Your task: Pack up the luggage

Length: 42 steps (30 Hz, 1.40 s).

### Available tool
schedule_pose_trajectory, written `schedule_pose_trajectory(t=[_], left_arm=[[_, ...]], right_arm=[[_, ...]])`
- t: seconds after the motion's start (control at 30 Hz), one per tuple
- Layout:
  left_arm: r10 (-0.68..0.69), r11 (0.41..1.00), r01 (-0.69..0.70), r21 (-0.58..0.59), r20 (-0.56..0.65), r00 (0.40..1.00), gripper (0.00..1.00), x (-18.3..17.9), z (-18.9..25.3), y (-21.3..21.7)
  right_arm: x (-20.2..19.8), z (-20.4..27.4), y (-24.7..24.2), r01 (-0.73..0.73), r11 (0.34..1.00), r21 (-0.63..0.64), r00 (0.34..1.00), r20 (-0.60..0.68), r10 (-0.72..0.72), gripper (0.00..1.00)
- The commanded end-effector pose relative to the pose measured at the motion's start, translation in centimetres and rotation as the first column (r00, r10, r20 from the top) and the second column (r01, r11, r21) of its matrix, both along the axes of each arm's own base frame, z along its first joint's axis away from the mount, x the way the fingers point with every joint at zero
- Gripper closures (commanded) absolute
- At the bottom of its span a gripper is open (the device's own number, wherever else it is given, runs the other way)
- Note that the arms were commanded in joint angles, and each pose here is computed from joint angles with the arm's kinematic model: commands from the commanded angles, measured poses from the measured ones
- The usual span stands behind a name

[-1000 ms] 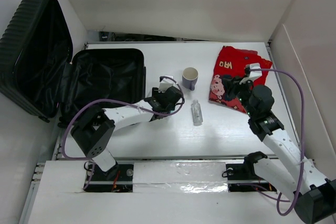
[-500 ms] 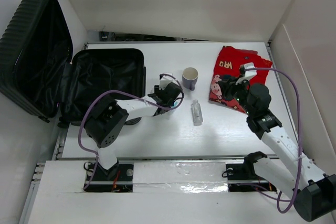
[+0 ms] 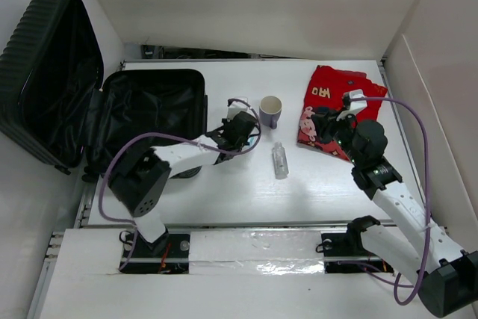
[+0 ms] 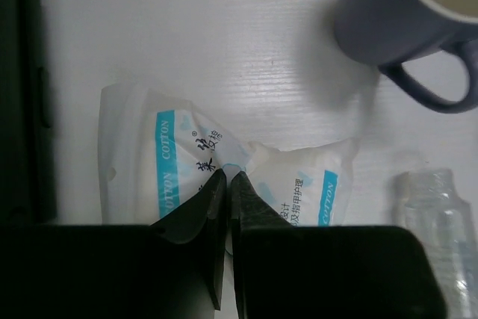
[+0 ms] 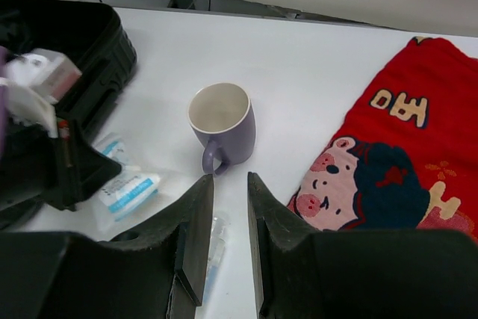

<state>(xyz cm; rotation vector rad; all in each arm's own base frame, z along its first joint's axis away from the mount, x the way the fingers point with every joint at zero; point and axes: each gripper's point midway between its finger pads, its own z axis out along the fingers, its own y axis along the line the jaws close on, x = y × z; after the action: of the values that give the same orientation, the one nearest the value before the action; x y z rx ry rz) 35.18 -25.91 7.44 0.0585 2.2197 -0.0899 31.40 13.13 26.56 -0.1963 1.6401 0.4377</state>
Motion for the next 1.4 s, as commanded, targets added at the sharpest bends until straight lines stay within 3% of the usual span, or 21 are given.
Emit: schedule_pose_trajectory(t=[0.0,0.17,0.23,0.3,0.33,0.37,0.4,0.43,0.5,0.53,0.67,0.7,0.77,0.8,0.83,0.9,0.93,0.97,1.07,1.2,1.37], left_arm=[[0.047,0.992,-0.029,-0.126,0.147,0.988,1.00,-0.3,8.1,0.9],[0.281,0.936,-0.189,-0.296,0.307,0.909,1.00,-0.6,16.1,8.0],[0.475,0.856,-0.322,-0.405,0.370,0.799,1.00,-1.2,19.6,13.0],[0.574,0.805,-0.407,-0.431,0.396,0.717,0.96,-2.1,18.9,16.9],[0.637,0.755,-0.421,-0.503,0.409,0.653,0.83,-2.1,20.3,19.6],[0.648,0.746,-0.433,-0.506,0.401,0.647,0.69,-2.0,19.1,20.7],[0.648,0.738,-0.415,-0.532,0.385,0.658,0.35,-1.7,18.9,20.9],[0.661,0.724,-0.433,-0.537,0.359,0.659,0.22,-1.5,18.3,21.5],[0.645,0.721,-0.392,-0.572,0.345,0.682,0.07,-0.9,19.3,20.9],[0.632,0.727,-0.376,-0.575,0.347,0.693,0.04,-0.5,19.5,20.4],[0.507,0.797,-0.244,-0.553,0.391,0.768,0.10,-0.2,21.6,15.5],[0.410,0.839,-0.162,-0.519,0.408,0.816,0.19,-0.7,21.6,12.7],[0.280,0.870,-0.049,-0.490,0.412,0.867,0.41,-0.9,21.2,8.4],[0.177,0.881,0.039,-0.472,0.404,0.897,0.74,-2.5,20.6,4.5],[0.104,0.915,0.057,-0.399,0.370,0.923,0.84,-3.0,17.9,2.0],[0.052,0.944,0.068,-0.321,0.353,0.934,0.96,-4.3,16.8,-1.3],[-0.051,0.962,0.127,-0.241,0.296,0.954,0.97,-6.5,13.4,-4.7],[-0.085,0.961,0.155,-0.230,0.288,0.954,0.95,-7.2,13.2,-6.4],[-0.167,0.951,0.213,-0.225,0.206,0.964,0.75,-8.5,9.3,-9.9],[-0.240,0.941,0.270,-0.205,0.158,0.958,0.38,-9.4,6.5,-13.6],[-0.281,0.948,0.293,-0.124,0.108,0.954,0.34,-8.8,3.4,-16.9]], right_arm=[[0.3,2.7,-0.4,0.016,1.000,0.023,0.997,0.077,-0.018,0.69],[0.1,2.7,0.3,-0.015,1.000,0.017,0.997,0.076,0.013,0.69],[0.1,2.7,0.3,-0.013,1.000,0.024,0.997,0.078,0.011,0.69],[0.1,2.8,0.5,-0.028,0.999,0.022,0.997,0.077,0.027,0.69],[0.1,2.7,0.6,-0.031,0.999,0.022,0.997,0.076,0.030,0.69],[0.0,2.7,0.8,-0.038,0.999,0.020,0.996,0.076,0.036,0.69],[0.1,2.6,0.7,-0.028,0.999,0.021,0.997,0.074,0.027,0.68],[0.2,2.4,0.7,-0.024,0.999,0.024,0.997,0.073,0.022,0.68],[0.3,2.4,0.8,-0.030,0.999,0.022,0.997,0.067,0.028,0.64],[0.2,2.4,0.8,-0.033,0.999,0.015,0.998,0.060,0.032,0.64],[0.2,2.7,-0.1,0.017,1.000,0.022,0.997,0.074,-0.019,0.63],[0.2,2.8,-0.2,0.019,1.000,0.023,0.997,0.077,-0.021,0.77],[-0.1,3.1,-0.2,0.013,1.000,0.019,0.996,0.084,-0.015,0.92],[-0.2,3.1,-0.1,0.013,1.000,0.017,0.996,0.083,-0.014,1.00],[-0.2,3.1,-0.3,0.028,0.999,0.019,0.996,0.082,-0.030,1.00],[0.0,3.0,-1.5,0.098,0.995,0.034,0.992,0.079,-0.101,1.00],[0.0,2.9,-1.9,0.120,0.992,0.037,0.990,0.074,-0.122,1.00],[0.0,3.0,-2.3,0.139,0.989,0.045,0.987,0.074,-0.142,1.00],[-0.6,3.6,-3.5,0.195,0.979,0.064,0.976,0.088,-0.200,0.90],[-1.0,4.1,-4.1,0.210,0.974,0.083,0.969,0.113,-0.218,0.63],[-0.8,4.0,-3.8,0.197,0.977,0.075,0.973,0.109,-0.205,0.60]])
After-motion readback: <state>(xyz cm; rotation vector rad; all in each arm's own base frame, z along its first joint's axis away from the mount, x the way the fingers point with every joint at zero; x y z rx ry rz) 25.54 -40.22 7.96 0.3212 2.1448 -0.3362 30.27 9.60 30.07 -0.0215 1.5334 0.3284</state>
